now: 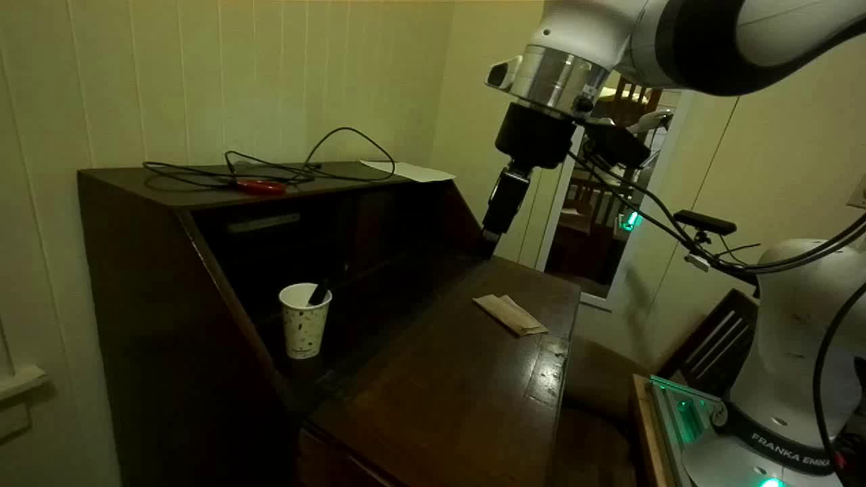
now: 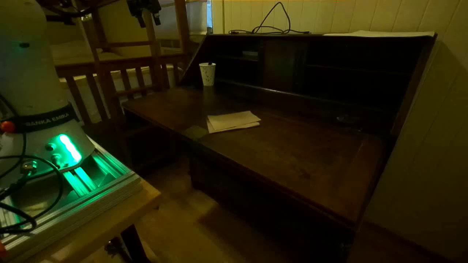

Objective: Put the coffee cup on top of the cabinet.

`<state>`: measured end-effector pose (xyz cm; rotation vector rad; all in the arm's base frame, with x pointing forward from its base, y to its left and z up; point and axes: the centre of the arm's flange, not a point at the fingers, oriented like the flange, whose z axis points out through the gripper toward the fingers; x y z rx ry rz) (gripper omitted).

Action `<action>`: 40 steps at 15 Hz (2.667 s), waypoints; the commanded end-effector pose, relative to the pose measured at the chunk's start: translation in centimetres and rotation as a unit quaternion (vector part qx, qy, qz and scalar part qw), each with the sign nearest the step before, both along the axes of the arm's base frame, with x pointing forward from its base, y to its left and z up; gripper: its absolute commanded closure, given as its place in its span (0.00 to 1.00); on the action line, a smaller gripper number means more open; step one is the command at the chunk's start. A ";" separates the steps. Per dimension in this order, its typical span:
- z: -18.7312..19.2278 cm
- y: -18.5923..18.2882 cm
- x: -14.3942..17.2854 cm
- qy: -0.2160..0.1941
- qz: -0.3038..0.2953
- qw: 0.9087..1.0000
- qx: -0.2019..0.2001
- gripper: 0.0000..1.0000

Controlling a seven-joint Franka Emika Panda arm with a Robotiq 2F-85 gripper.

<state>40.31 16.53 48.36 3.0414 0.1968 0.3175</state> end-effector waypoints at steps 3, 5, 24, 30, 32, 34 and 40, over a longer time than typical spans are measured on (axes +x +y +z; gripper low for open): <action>0.0 0.0 0.0 0.000 0.000 1.000 0.000 0.00; 0.0 0.0 0.0 0.000 0.000 1.000 0.000 0.00; -2.2 4.1 2.7 -0.031 -0.213 0.976 0.031 0.00; -4.8 2.2 7.3 -0.065 -0.366 0.928 0.040 0.00; -5.8 0.4 9.7 -0.073 -0.417 0.905 0.033 0.00; -6.6 -0.9 11.8 -0.078 -0.468 0.880 0.032 0.00; -8.8 -2.9 13.2 -0.067 -0.545 0.835 0.040 0.00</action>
